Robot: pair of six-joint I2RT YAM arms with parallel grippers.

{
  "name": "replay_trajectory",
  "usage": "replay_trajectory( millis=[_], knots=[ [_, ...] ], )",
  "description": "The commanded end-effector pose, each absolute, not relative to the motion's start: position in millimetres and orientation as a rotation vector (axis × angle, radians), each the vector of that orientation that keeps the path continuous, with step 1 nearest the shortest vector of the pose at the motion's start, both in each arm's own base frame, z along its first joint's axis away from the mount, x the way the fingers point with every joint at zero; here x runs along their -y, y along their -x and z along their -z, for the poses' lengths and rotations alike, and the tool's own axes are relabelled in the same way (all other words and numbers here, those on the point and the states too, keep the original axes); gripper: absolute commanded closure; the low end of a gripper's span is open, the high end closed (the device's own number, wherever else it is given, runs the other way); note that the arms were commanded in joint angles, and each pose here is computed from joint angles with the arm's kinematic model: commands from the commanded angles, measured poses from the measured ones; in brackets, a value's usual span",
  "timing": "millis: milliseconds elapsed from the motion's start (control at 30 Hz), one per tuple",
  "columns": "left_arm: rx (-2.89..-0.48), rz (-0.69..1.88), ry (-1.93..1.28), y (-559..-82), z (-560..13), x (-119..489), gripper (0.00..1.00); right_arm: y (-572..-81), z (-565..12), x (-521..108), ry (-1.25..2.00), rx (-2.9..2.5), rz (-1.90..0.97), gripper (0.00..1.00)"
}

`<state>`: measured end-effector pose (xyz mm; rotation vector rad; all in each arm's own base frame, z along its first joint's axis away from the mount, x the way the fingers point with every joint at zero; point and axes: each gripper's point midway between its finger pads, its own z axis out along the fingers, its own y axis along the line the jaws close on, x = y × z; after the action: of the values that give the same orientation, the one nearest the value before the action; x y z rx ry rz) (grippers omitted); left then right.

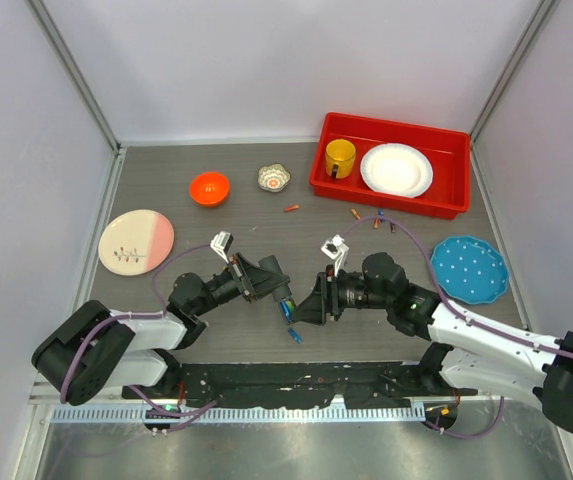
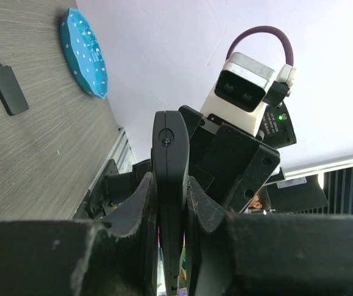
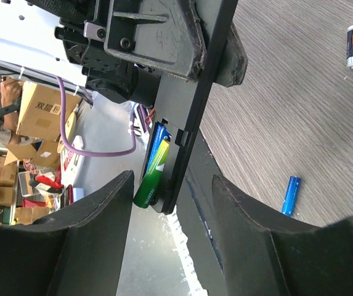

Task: Load the batteries into the remote control
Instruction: Load the battery into the remote control.

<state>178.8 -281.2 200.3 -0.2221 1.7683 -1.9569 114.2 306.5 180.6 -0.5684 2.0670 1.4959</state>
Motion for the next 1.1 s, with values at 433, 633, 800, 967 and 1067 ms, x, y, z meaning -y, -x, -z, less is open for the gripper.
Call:
replay_trajectory(
  millis=[433, 633, 800, 967, 1067],
  knots=[
    [-1.459, 2.049, 0.047, -163.9, -261.4, 271.4, 1.0, -121.8, -192.7, -316.1, 0.528, -2.019, -1.55, 0.57],
    [-1.463, 2.046, 0.051, -163.5, -259.6, 270.8, 1.0, -125.8, -193.1, -318.1, 0.501, -2.018, -1.549, 0.63],
    [-1.464, 2.045, 0.051, -163.3, -258.9, 271.0, 1.0, -130.0, -194.9, -319.6, 0.474, -2.01, -1.547, 0.66],
    [-1.467, 2.043, 0.051, -163.7, -258.0, 271.3, 1.0, -133.0, -195.5, -321.3, 0.452, -2.006, -1.55, 0.73],
    [-1.466, 2.04, 0.049, -163.8, -257.9, 271.3, 1.0, -134.1, -195.5, -322.4, 0.447, -2.005, -1.553, 0.77]
  ],
)
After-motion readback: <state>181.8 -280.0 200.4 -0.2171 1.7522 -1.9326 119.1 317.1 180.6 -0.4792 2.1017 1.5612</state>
